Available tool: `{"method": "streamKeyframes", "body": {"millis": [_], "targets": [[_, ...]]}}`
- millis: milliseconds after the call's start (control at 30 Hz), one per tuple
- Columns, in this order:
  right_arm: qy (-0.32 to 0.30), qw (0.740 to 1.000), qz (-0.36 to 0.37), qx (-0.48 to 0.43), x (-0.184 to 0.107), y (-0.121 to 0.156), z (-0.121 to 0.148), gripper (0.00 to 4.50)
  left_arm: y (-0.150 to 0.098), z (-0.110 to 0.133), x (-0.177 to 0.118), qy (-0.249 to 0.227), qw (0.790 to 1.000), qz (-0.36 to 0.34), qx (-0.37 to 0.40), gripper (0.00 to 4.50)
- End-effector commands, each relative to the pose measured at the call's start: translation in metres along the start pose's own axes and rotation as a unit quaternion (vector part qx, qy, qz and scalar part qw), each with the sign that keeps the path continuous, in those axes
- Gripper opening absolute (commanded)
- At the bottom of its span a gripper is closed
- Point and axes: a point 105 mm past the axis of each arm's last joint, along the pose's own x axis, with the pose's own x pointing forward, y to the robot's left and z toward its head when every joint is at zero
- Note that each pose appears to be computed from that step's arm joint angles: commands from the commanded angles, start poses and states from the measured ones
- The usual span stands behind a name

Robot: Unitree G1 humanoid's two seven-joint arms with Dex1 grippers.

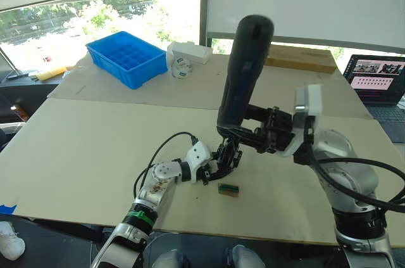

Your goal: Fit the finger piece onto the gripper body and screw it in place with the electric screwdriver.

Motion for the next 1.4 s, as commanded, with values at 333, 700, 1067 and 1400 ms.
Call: {"method": "streamKeyframes", "body": {"millis": [333, 700, 1067, 1400], "targets": [[-0.004, 0.999, 0.033, -0.031, -0.02, 0.025, 0.057, 1.91, 0.0, -0.018, -0.014, 0.022, 1.0, 0.017, -0.005, 4.49], [0.213, 0.965, -0.121, 0.093, -0.125, -0.018, 0.055, 1.91, 0.026, 0.0, -0.125, -0.001, 0.998, 0.057, -0.01, 4.49], [0.548, 0.753, -0.255, 0.261, -0.252, -0.032, -0.048, 1.91, 0.006, 0.024, -0.203, 0.01, 1.0, -0.028, -0.002, 4.49], [0.613, 0.683, -0.252, 0.307, -0.274, -0.026, -0.089, 1.91, 0.024, 0.029, -0.214, 0.012, 0.999, 0.032, 0.028, 4.49]]}}
